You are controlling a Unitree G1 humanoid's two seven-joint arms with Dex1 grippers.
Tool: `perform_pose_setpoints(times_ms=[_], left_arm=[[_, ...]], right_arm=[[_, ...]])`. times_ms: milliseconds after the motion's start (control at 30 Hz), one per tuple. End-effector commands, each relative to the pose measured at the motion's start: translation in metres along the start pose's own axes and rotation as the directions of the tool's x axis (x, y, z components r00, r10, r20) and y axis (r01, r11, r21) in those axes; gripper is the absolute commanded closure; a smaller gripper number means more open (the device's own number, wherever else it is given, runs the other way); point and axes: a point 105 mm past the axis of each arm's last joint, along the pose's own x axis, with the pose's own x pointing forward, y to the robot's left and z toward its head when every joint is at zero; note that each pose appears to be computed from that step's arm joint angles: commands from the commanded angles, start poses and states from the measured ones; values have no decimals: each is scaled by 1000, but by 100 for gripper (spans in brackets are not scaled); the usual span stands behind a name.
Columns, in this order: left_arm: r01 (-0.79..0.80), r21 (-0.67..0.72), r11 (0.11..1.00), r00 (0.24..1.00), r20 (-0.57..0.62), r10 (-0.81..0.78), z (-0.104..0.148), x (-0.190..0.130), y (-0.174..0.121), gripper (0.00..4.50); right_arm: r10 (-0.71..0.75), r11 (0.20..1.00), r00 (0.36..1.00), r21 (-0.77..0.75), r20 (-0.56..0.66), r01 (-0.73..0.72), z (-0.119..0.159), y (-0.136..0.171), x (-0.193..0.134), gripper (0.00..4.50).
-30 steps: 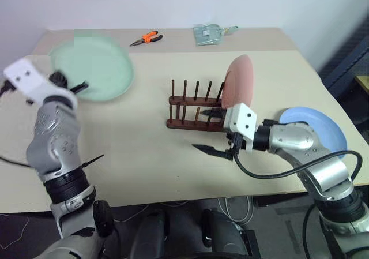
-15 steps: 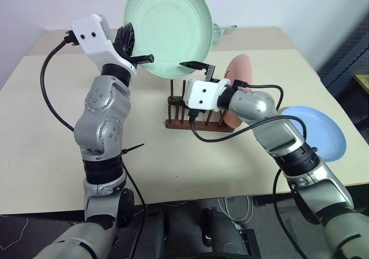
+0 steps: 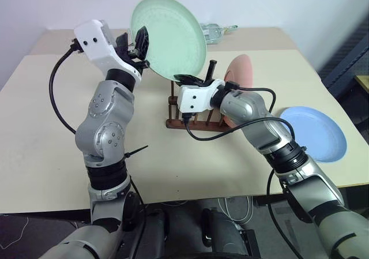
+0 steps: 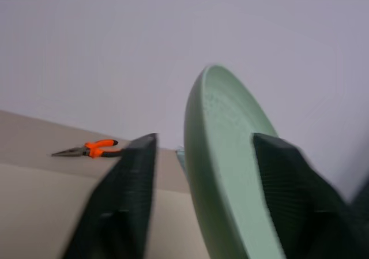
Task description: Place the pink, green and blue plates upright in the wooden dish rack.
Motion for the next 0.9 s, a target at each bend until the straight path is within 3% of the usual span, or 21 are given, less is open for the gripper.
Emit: perform_pose_setpoints(times_ms=[33,167,267,367,467,600,800,900], left_arm=[[-74,-7,997,976,202,74,52,2,18,95],[-235,144,961,924,338,176,86,-2,54,95],[-299,313,901,918,353,181,90,-6,76,95],[-177,530,829,980,174,98,47,-14,90,95],[15,615,788,1000,-5,-16,1,-29,84,95],[284,550,786,957,-211,-198,-51,-61,62,95],[512,371,775,849,-351,-394,-75,-92,31,95],[623,265,736,761,-423,-492,-84,-108,13,95]], right_arm=[[-94,995,995,-8,33,95,8,-21,-7,450],[-169,979,983,125,78,158,14,-35,-22,450],[-229,933,962,317,152,172,25,-46,-40,450],[-299,725,921,687,250,49,44,-49,-70,450],[-319,545,914,837,250,-39,51,-40,-84,450],[-344,347,922,937,177,-51,49,-30,-89,450],[-344,222,935,975,90,-12,39,-22,-90,450],[-330,180,943,984,47,14,31,-15,-92,450]])
